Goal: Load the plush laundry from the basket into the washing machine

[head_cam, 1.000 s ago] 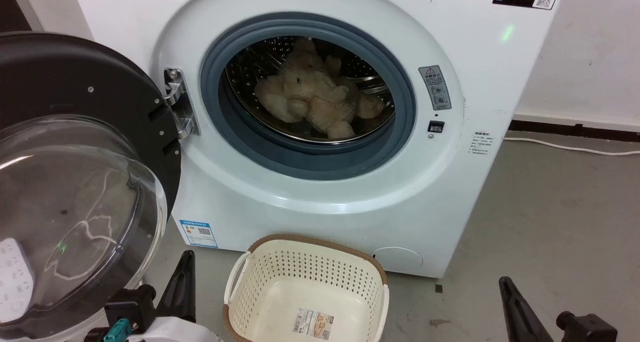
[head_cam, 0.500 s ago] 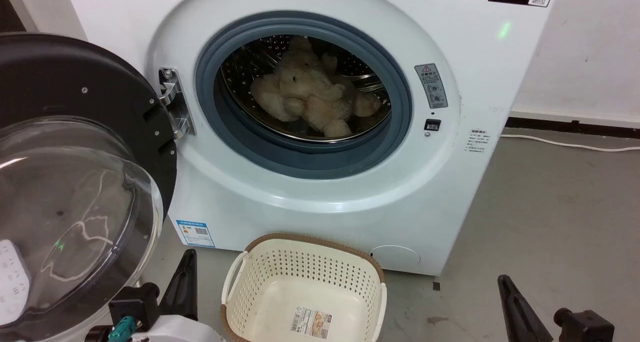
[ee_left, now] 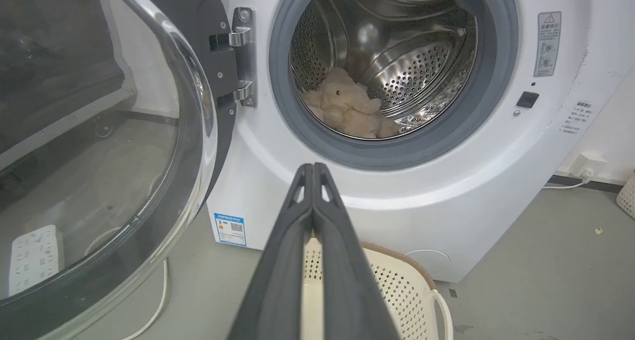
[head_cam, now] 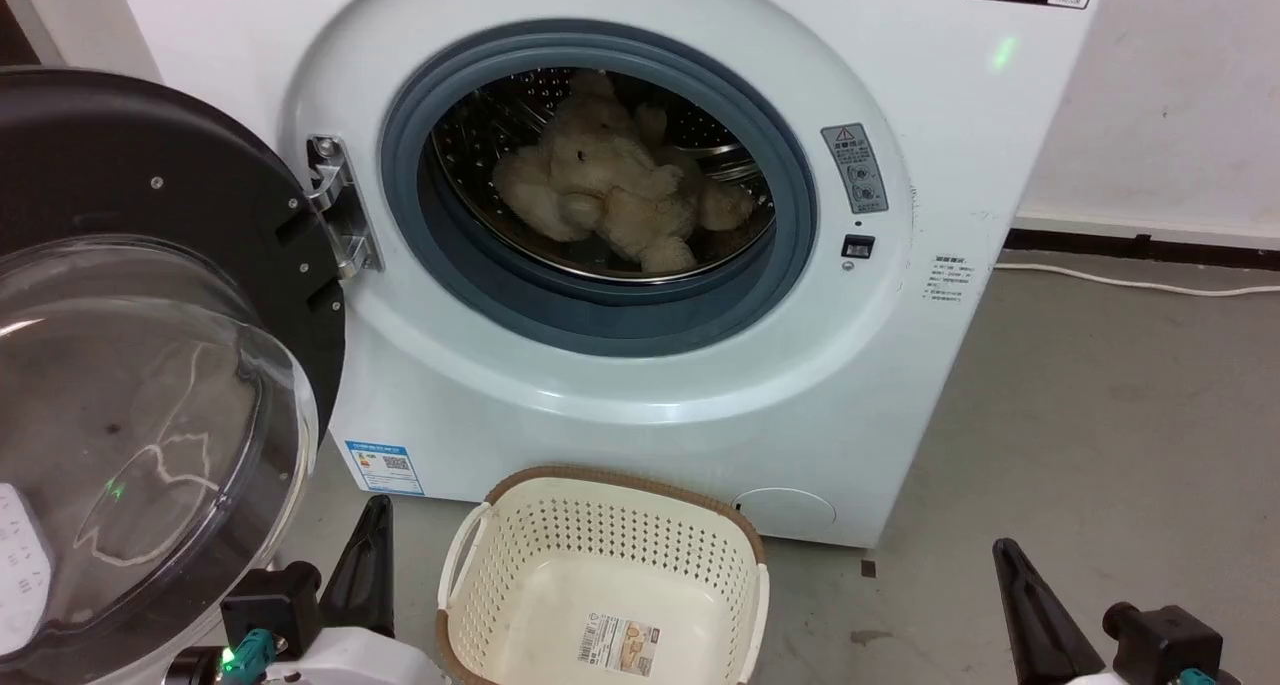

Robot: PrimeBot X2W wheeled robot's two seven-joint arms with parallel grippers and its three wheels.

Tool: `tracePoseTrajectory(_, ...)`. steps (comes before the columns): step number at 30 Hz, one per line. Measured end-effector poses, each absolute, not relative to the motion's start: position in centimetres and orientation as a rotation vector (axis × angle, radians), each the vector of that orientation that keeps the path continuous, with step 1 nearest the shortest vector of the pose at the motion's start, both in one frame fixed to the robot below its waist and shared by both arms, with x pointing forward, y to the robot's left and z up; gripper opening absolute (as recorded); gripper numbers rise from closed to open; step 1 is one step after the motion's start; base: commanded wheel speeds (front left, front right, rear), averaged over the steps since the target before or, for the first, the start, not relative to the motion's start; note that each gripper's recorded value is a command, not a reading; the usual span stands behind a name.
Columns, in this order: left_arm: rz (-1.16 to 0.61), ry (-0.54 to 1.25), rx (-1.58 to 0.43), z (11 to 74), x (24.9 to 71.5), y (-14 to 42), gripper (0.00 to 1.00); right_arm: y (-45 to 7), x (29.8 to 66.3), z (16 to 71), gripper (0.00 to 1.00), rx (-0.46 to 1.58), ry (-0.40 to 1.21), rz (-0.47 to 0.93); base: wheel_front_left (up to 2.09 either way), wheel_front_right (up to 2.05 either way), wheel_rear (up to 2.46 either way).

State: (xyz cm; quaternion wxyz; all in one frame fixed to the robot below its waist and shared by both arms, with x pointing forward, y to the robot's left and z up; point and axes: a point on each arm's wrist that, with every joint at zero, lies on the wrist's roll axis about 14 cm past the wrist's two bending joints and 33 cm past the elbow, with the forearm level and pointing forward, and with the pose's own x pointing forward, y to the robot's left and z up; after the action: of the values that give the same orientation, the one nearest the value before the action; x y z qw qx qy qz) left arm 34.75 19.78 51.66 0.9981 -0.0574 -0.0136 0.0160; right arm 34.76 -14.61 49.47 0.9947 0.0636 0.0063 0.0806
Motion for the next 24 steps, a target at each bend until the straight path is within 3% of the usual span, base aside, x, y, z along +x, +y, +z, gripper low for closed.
tracePoseTrajectory(24,0.016,-0.023,-0.074,51.98,35.4,19.15,0.0,-14.85,35.37,50.16,0.0,0.088,0.014,0.158,0.0,0.0,0.0)
